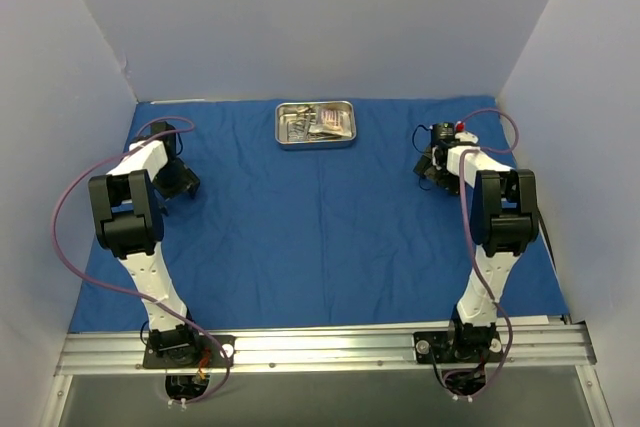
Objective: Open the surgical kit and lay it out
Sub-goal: Smooth out the surgical kit at the center of the board.
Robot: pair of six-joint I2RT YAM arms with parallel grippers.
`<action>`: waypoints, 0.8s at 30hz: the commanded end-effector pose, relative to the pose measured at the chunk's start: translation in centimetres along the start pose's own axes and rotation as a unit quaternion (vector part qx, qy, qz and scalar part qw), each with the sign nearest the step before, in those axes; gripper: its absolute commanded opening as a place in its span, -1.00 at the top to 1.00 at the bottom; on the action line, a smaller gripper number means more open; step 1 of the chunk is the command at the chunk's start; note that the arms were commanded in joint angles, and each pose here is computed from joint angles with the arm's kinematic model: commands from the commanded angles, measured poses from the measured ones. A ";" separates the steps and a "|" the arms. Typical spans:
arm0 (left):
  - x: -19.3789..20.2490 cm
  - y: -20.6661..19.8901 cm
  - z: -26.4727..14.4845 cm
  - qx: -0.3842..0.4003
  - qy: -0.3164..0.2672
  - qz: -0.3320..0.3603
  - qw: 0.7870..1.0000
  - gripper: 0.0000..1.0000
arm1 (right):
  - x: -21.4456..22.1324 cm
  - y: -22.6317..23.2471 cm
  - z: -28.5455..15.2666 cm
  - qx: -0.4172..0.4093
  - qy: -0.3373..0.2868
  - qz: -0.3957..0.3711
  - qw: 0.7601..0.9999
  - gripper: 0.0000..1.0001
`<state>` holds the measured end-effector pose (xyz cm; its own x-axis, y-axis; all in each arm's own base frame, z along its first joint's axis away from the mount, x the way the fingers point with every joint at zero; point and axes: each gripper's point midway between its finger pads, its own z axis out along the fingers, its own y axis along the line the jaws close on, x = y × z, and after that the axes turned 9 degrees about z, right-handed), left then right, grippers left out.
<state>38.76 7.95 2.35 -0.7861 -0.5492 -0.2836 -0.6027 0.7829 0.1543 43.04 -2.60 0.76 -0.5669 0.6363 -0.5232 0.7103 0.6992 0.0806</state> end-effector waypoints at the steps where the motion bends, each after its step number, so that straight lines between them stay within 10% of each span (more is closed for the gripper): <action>1: 1.5 -0.9 0.0 0.004 0.028 0.017 0.999 -0.88 | 3.2 -8.4 2.6 0.144 0.055 -0.011 0.988 -0.79; 12: 2.5 -2.0 0.0 0.007 0.037 0.030 0.999 -0.88 | 2.7 -11.8 3.1 0.172 0.067 0.033 0.982 -0.78; 24: -1.5 0.4 -3.3 -0.012 -0.017 -0.005 1.000 -0.88 | -1.6 -1.8 -4.4 0.016 -0.009 -0.029 0.999 -0.78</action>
<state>37.89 6.44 2.90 -0.8065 -0.5418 -0.2367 -0.5837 0.7934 0.1728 41.67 -6.06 1.43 -0.5318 0.6574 -0.5339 0.7610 0.6476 0.0394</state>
